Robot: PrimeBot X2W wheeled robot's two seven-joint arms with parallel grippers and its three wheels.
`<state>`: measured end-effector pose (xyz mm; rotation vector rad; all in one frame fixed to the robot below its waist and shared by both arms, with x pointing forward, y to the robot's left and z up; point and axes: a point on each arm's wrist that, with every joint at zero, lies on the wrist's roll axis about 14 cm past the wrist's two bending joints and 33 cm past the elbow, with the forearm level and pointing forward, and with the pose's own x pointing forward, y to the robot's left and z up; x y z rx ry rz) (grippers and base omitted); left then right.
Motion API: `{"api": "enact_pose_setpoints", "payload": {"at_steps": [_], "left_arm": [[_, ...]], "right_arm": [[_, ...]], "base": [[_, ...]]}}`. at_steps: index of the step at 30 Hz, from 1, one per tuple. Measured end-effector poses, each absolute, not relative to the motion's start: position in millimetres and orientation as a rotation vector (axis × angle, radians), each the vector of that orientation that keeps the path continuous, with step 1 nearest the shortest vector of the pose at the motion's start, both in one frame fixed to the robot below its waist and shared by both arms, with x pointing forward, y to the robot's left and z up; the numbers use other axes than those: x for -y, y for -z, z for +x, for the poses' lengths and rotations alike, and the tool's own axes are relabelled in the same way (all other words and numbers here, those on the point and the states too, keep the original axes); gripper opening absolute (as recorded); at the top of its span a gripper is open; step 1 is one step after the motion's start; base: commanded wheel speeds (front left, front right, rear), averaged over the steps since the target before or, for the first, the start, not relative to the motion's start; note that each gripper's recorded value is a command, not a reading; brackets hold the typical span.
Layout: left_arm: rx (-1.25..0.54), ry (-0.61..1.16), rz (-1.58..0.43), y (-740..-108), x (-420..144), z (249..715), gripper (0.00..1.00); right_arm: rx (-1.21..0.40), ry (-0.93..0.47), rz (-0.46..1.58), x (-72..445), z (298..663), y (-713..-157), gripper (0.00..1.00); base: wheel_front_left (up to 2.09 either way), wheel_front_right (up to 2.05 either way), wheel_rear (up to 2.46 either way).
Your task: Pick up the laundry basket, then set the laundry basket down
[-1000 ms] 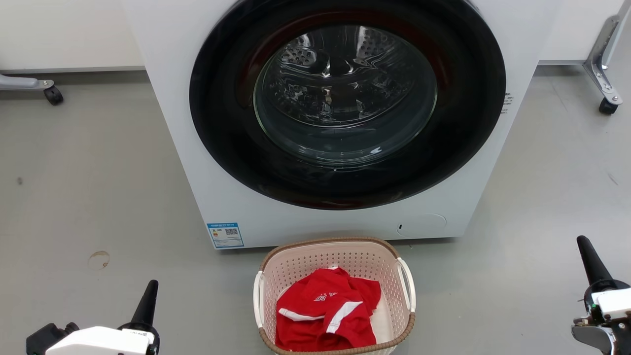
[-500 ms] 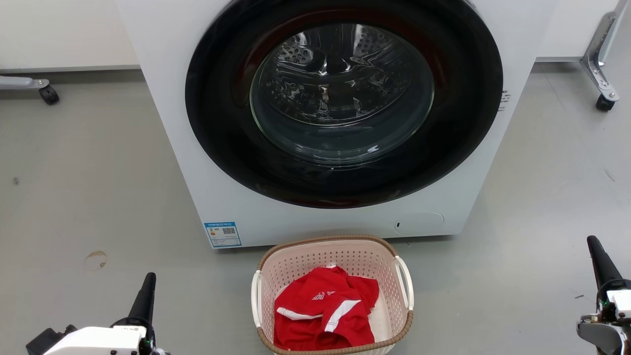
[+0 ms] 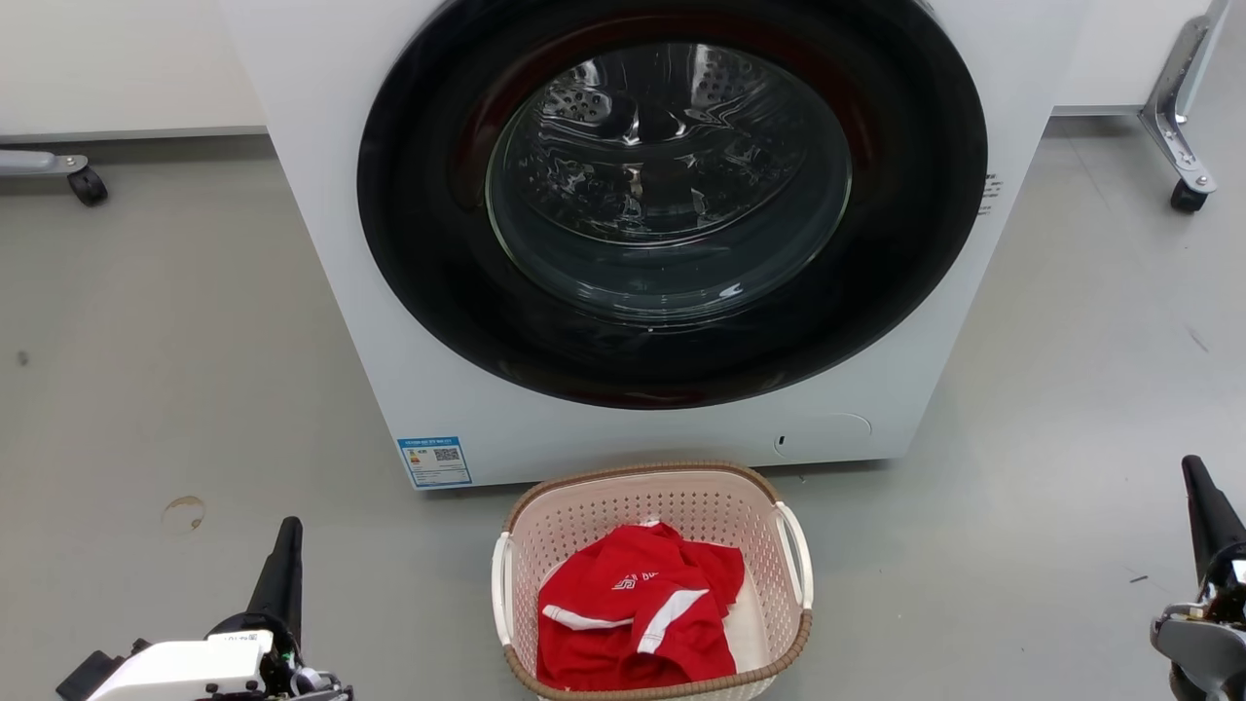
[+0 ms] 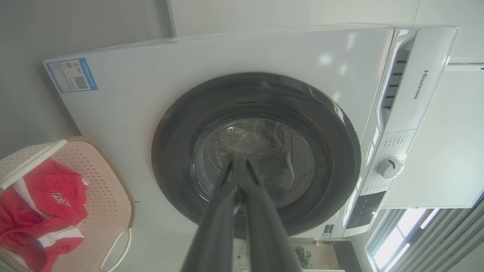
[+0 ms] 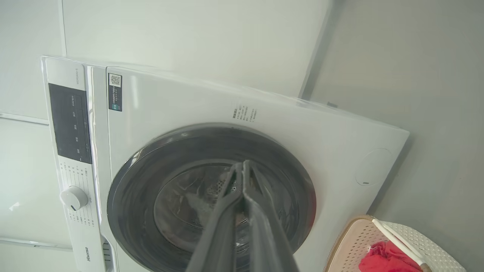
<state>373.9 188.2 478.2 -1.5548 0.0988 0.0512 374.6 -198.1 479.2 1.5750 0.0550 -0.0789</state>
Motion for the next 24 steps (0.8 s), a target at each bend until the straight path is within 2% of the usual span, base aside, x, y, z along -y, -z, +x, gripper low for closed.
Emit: {"api": "enact_pose_setpoints", "payload": {"at_steps": [24], "left_arm": [[-0.089,-0.056,-1.578,-477.8,-189.6,374.1,0.0]], "right_arm": [[-0.046,0.086,1.593,200.8,374.3,-479.1,0.0]], "base": [[0.0,0.0,0.0]]}}
